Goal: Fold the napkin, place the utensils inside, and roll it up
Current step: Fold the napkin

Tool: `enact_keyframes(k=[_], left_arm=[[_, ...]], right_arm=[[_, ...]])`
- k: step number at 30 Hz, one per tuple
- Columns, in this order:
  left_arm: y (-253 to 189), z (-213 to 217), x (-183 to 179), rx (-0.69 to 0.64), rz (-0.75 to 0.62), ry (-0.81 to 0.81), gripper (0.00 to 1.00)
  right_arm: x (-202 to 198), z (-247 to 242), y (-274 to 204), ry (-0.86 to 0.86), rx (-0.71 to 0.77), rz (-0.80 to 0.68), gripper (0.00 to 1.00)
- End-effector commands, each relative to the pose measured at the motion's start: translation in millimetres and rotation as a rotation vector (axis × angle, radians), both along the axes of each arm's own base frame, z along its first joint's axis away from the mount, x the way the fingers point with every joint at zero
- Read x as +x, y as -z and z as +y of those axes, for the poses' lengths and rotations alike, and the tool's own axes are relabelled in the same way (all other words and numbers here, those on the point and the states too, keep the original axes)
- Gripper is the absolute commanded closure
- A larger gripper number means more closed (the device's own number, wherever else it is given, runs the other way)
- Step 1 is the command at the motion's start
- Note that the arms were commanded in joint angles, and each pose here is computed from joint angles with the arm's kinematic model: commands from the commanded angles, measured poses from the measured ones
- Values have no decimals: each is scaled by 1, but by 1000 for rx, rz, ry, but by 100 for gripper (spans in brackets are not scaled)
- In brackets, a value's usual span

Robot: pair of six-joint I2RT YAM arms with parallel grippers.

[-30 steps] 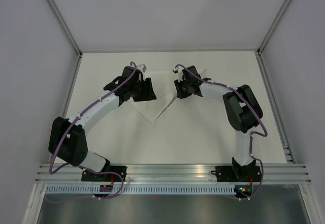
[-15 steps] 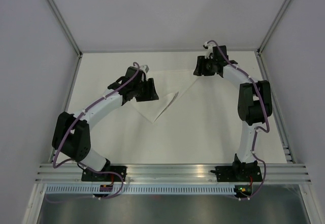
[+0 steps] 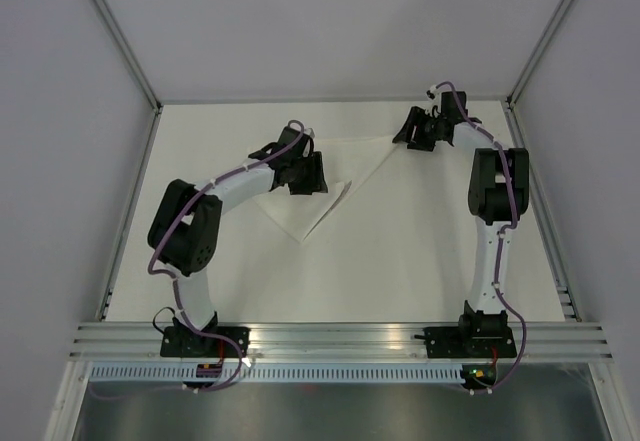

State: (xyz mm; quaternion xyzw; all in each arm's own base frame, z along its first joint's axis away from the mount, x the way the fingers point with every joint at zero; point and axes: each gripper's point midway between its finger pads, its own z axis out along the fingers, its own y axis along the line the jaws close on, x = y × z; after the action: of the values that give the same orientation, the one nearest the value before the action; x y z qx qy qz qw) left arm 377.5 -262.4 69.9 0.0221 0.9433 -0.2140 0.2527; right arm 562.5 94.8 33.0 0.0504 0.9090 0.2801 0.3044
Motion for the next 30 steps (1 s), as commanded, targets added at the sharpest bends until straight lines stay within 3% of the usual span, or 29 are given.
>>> enact_keyframes(k=[1, 14, 18, 26, 30], left_arm=[[-14, -19, 29, -65, -33, -79, 46], [18, -67, 42, -103, 33, -39, 47], [21, -76, 45, -113, 40, -31, 47], [25, -84, 49, -120, 42, -25, 61], [26, -87, 50, -122, 46, -16, 72]], right_arm=[[-2, 15, 14, 24, 92, 83, 34], [3, 21, 21, 48, 154, 97, 43], [4, 22, 22, 50, 164, 95, 51], [7, 6, 24, 77, 166, 93, 62], [8, 5, 23, 79, 165, 82, 67]])
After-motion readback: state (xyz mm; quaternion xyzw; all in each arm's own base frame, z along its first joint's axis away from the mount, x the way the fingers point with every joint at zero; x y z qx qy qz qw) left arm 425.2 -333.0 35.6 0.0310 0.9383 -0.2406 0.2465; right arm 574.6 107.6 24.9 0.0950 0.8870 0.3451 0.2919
